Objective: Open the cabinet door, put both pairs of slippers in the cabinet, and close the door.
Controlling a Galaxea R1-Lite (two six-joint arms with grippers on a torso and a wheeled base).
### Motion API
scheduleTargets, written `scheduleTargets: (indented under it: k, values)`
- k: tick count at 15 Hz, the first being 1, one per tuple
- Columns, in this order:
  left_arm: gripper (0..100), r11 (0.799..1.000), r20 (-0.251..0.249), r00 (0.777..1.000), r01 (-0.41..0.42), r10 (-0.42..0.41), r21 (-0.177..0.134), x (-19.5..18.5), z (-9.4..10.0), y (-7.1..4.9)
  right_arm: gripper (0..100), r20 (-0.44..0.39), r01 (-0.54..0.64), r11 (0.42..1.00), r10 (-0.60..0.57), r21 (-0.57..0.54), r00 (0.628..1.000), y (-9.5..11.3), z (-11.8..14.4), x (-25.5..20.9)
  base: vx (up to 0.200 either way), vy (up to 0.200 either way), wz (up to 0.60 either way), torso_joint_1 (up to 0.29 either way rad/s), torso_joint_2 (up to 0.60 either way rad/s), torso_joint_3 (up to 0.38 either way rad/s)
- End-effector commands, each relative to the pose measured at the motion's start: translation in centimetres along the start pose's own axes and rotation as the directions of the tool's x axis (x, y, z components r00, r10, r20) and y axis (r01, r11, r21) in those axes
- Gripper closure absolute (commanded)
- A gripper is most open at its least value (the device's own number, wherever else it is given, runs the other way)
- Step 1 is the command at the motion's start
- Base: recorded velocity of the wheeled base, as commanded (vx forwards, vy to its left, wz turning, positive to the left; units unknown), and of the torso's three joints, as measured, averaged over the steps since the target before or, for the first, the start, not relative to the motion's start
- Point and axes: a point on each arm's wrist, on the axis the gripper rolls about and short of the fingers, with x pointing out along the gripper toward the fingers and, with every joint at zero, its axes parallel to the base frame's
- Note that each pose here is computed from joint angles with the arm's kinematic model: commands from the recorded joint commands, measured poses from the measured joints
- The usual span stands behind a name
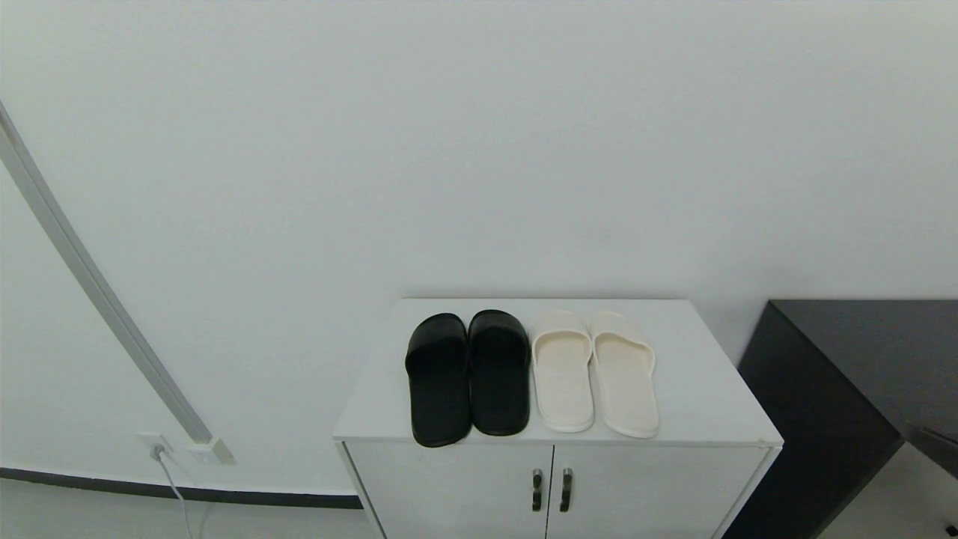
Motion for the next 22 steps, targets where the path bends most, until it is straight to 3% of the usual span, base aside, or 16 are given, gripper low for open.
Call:
scheduleTargets:
  k: [1, 6, 11, 14, 18, 22]
  values:
    - [100, 1.0, 0.0, 1.0, -0.001, 0.001, 0.0, 0.0, 0.0, 0.0, 0, -0.122, -0.078, 0.997, 0.08, 0.027, 0.989, 2.9, 1.4, 5.3, 0.0, 0.0, 0.0, 0.0, 0.0, 0.0]
    - [100, 1.0, 0.0, 1.0, -0.001, 0.001, 0.0, 0.0, 0.0, 0.0, 0, -0.151, -0.083, 0.995, 0.09, 0.051, 0.984, 8.0, 2.4, 9.6, 0.0, 0.0, 0.0, 0.0, 0.0, 0.0]
    - [100, 1.0, -0.003, 1.0, -0.001, 0.001, -0.001, 0.0, 0.0, 0.0, 0, -0.089, -0.028, 0.999, 0.031, 0.027, 0.996, 13.0, 0.4, 14.7, 0.0, 0.0, 0.0, 0.0, 0.0, 0.0]
    - [100, 1.0, -0.001, 1.0, -0.001, 0.001, -0.001, 0.0, 0.0, 0.0, 0, -0.053, 0.109, 0.994, -0.108, 0.006, 0.993, 15.0, -1.8, 19.2, 0.0, 0.0, 0.0, 0.0, 0.0, 0.0]
    - [100, 1.0, -0.003, 1.0, 0.001, -0.001, -0.001, 0.0, 0.0, 0.0, 0, -0.003, 0.2, 0.98, -0.2, 0.004, 0.98, 16.1, -4.3, 23.2, 0.0, 0.0, 0.0, 0.0, 0.0, 0.0]
    - [100, 1.0, -0.001, 1.0, 0.001, -0.001, -0.001, 0.0, 0.0, 0.0, 0, 0.026, 0.234, 0.972, -0.234, 0.028, 0.972, 16.0, -3.9, 24.6, 0.0, 0.0, 0.0, 0.0, 0.0, 0.0]
